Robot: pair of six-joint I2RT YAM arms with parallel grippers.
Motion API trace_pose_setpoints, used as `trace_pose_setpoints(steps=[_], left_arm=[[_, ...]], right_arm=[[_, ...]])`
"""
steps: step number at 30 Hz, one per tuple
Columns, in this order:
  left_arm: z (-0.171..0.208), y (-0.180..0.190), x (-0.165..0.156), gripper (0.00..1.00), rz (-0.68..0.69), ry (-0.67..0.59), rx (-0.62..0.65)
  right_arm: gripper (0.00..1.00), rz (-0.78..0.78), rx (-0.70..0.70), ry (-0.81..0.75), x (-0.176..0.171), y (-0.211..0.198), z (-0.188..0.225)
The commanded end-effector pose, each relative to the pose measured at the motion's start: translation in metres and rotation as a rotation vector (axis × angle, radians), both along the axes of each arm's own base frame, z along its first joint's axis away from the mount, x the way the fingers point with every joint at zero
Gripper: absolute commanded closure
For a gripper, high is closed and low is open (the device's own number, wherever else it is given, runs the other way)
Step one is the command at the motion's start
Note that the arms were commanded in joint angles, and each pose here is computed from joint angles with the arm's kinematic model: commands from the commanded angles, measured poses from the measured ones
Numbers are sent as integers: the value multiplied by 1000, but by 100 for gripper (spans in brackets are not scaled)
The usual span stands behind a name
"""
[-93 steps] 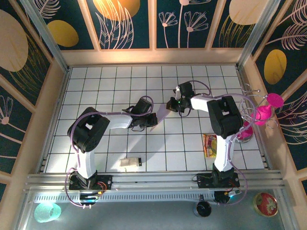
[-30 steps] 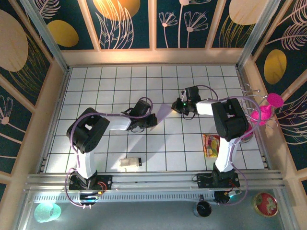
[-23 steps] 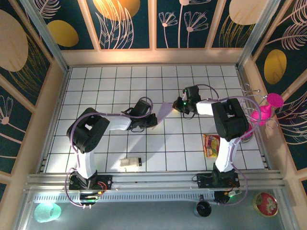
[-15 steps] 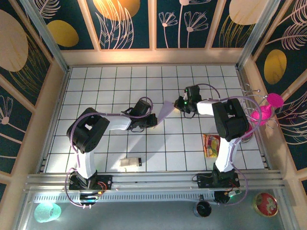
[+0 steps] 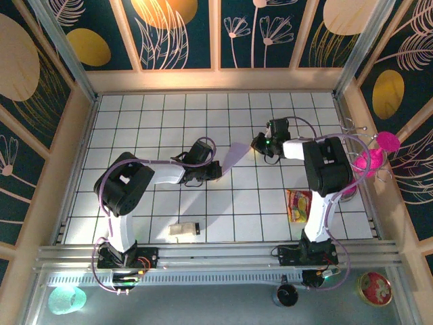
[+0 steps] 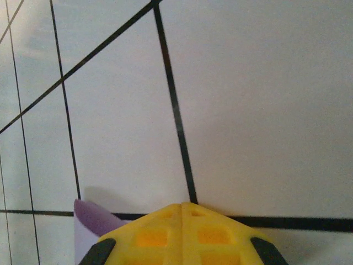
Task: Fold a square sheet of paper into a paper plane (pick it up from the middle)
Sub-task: Fold the wing for the fifth time at the center of the table, then turn over a paper plane at the center of the table.
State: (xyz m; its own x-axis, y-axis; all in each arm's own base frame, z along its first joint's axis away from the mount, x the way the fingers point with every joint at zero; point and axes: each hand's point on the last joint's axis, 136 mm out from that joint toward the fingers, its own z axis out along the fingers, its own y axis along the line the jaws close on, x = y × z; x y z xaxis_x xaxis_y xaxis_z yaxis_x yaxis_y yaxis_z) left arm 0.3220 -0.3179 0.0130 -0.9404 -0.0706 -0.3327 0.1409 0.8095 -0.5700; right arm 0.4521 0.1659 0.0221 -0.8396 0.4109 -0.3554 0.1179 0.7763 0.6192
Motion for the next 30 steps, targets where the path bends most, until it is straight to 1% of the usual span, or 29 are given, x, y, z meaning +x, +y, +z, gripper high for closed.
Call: trace_pose_setpoints(steps=[1, 4, 5, 6, 8, 10, 12, 14, 15, 16, 18, 20, 24, 27, 30], left_arm=[[-33, 26, -27, 100, -11, 125, 128], [-17, 18, -20, 100, -14, 96, 93], [-2, 10, -10, 98, -14, 61, 64], [12, 5, -3, 93, -10, 29, 39], [41, -4, 11, 87, 1, -34, -15], [71, -9, 24, 80, 17, -98, -72], [93, -7, 33, 72, 40, -145, -110], [106, 3, 41, 66, 71, -180, -128], [104, 9, 43, 63, 87, -183, -125], [115, 16, 45, 60, 105, -208, -137], [115, 32, 47, 54, 141, -219, -133], [101, 50, 41, 48, 172, -204, -109], [88, 81, 36, 30, 230, -217, -51], [81, 100, 30, 17, 261, -240, 3], [75, 115, 23, 8, 283, -252, 60]], right_arm=[[99, -56, -73, -4, 11, -18, -3], [98, -67, -93, -33, 13, -20, 15], [97, -73, -104, -44, 13, -21, 23], [97, -79, -114, -56, 13, -22, 31], [95, -93, -141, -70, 10, -22, 47], [88, -98, -158, -77, 4, -19, 60], [80, -101, -168, -69, -3, -16, 68], [68, -115, -204, -60, -12, -14, 74], [63, -124, -231, -56, -16, -13, 77], [60, -132, -249, -50, -21, -13, 79], [53, -143, -284, -39, -30, -9, 82], [47, -131, -298, -31, -39, 1, 85], [37, -98, -326, 15, -57, 31, 79], [33, -94, -334, 49, -65, 53, 69], [29, -102, -379, 55, -67, 70, 62]])
